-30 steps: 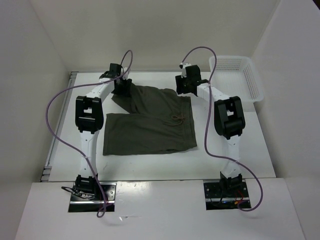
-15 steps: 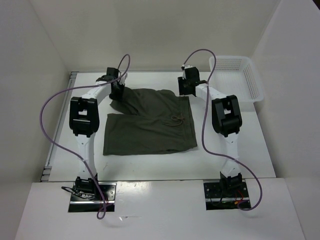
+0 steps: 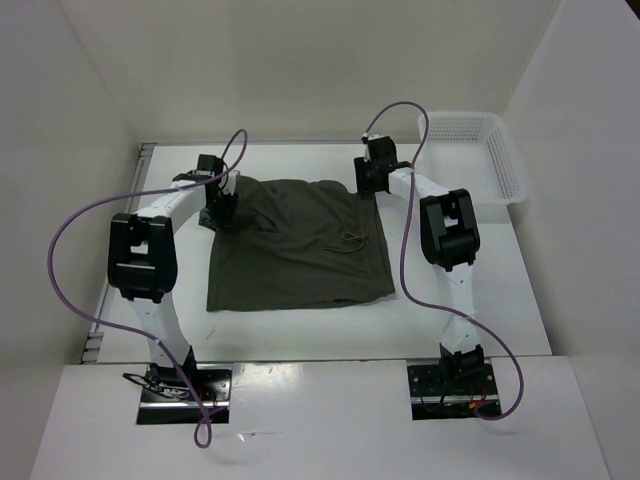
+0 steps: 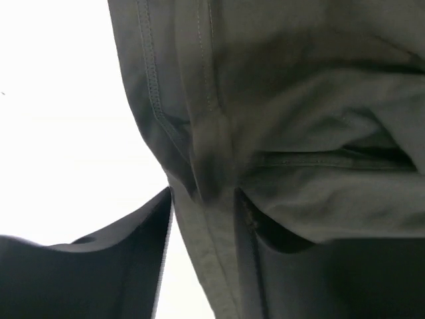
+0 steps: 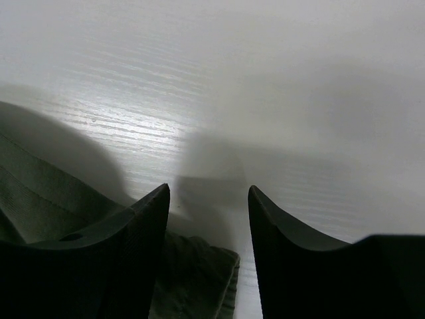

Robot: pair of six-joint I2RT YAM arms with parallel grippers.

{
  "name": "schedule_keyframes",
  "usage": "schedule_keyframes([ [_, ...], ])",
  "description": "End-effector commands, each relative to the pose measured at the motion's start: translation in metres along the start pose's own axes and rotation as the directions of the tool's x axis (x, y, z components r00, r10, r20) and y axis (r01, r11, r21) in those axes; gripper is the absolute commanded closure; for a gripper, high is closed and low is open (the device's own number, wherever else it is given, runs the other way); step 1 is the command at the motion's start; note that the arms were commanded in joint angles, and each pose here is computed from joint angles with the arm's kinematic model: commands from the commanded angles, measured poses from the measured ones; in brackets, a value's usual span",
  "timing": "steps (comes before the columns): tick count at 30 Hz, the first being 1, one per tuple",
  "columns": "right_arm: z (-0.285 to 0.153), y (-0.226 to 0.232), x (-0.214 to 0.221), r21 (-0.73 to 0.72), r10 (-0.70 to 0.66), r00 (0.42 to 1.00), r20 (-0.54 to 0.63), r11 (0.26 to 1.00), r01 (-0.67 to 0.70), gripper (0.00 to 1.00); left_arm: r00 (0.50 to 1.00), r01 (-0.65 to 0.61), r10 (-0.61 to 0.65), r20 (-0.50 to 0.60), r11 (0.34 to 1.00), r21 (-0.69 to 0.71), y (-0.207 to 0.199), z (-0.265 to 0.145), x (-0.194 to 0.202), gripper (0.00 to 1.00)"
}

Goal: Fold and stack the shorts
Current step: Flatten the shorts out

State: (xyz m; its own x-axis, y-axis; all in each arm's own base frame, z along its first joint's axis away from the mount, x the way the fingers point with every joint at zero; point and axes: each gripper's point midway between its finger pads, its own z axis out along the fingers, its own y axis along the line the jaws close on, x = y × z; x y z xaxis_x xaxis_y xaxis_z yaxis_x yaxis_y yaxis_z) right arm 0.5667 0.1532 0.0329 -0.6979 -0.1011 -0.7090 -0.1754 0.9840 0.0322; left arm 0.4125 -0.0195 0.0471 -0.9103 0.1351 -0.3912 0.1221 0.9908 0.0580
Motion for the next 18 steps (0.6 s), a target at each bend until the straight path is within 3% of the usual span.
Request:
schedule_keyframes([
  [1, -0.002, 0.004, -0.022, -0.005, -0.010, 0.999, 0.051, 1.000, 0.010, 0.43, 0.989, 0.040, -0.040, 0.142, 0.999, 0.001, 0.020, -0.011, -0.055, 0.45],
  [2, -0.003, 0.008, -0.026, -0.025, -0.010, 0.998, 0.058, 1.000, 0.011, 0.42, 0.960, 0.048, -0.048, 0.277, 0.999, 0.008, 0.029, -0.035, -0.113, 0.40],
  [7, -0.001, 0.020, -0.037, -0.090, -0.009, 0.997, 0.079, 0.996, 0.016, 0.39, 0.920, 0.032, -0.065, 0.386, 0.995, 0.092, 0.038, -0.010, -0.199, 0.33],
  [9, 0.003, 0.021, -0.030, -0.097, -0.010, 0.998, 0.060, 0.995, 0.015, 0.39, 0.925, 0.019, -0.058, 0.375, 0.994, 0.106, 0.030, 0.010, -0.207, 0.29],
  [18, 0.006, 0.021, -0.021, -0.094, 0.104, 0.995, -0.006, 0.990, -0.104, 0.37, 0.967, 0.012, -0.047, 0.249, 0.990, 0.141, 0.010, 0.081, -0.174, 0.23],
])
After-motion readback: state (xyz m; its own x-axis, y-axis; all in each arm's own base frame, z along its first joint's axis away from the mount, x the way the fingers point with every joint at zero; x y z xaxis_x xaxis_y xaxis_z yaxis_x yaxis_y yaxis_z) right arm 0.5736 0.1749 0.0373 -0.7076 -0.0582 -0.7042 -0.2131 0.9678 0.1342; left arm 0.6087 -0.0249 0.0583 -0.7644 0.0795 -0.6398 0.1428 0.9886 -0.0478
